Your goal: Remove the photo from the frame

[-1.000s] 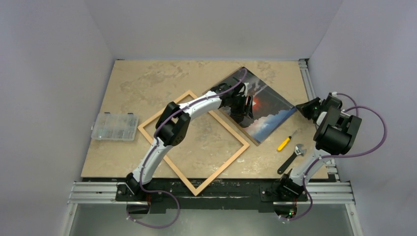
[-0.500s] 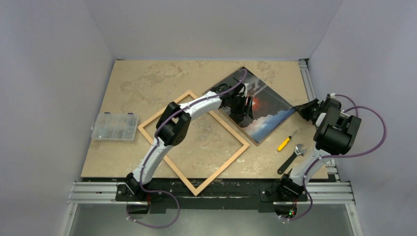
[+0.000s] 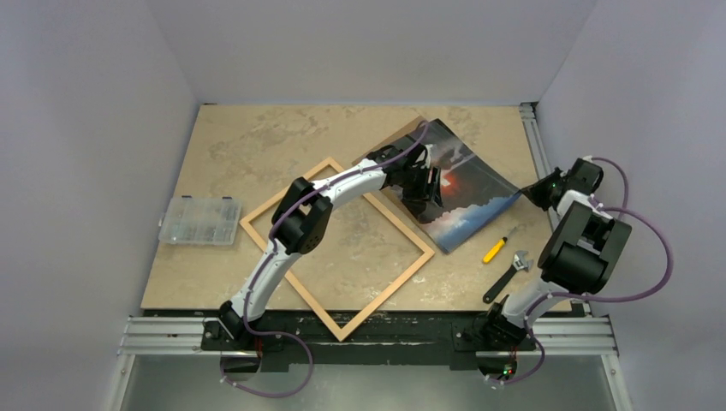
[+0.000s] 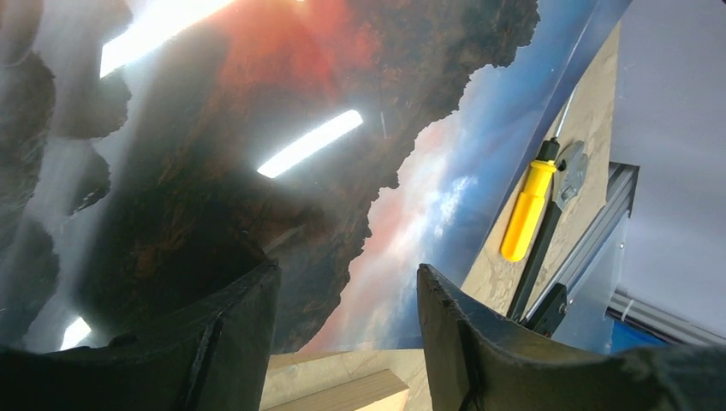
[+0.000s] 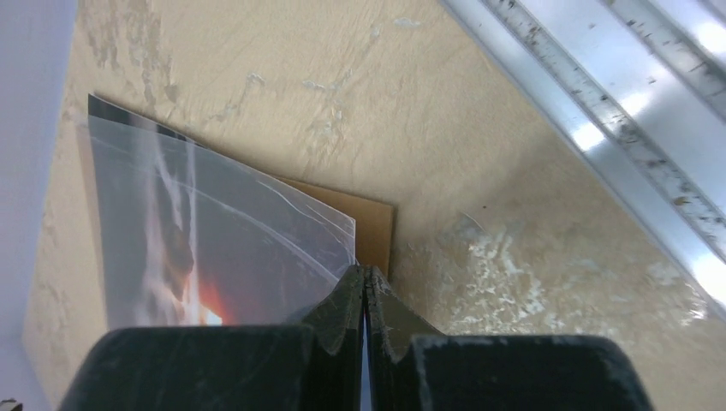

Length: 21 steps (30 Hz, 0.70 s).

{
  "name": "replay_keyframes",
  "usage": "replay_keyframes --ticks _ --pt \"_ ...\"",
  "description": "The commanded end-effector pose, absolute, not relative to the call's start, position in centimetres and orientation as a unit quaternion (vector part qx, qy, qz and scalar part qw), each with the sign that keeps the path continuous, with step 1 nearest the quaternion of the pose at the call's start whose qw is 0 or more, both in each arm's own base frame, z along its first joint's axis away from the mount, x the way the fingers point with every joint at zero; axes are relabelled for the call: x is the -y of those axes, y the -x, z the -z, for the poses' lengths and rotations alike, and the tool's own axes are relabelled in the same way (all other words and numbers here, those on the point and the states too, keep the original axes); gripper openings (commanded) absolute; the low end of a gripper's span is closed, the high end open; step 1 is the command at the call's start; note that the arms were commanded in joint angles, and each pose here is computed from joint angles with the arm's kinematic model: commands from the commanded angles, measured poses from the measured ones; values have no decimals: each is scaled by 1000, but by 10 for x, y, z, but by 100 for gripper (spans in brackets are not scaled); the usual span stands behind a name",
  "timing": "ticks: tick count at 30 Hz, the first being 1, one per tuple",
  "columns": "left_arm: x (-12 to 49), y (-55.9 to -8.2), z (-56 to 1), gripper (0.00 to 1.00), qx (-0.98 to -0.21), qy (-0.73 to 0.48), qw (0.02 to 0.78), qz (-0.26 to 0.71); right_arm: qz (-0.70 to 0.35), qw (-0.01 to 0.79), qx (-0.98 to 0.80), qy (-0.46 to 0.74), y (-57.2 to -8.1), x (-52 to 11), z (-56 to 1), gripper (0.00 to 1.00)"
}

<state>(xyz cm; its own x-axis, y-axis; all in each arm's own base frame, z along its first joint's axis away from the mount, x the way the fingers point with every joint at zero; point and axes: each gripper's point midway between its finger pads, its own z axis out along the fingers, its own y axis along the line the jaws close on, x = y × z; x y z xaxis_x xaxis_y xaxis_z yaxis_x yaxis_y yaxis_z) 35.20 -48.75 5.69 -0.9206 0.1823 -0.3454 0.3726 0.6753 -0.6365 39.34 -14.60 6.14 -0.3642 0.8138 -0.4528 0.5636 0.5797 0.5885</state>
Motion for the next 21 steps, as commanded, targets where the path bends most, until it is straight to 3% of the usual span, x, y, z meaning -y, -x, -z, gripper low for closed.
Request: replay_keyframes --ticks 1,21 --pt "500 -358 -89 58 -887 -145 137 417 -89 393 -815 -417 -385 170 -99 0" --pt "490 -340 -219 65 -834 -162 172 498 1 370 -861 -348 -399 152 -121 0"
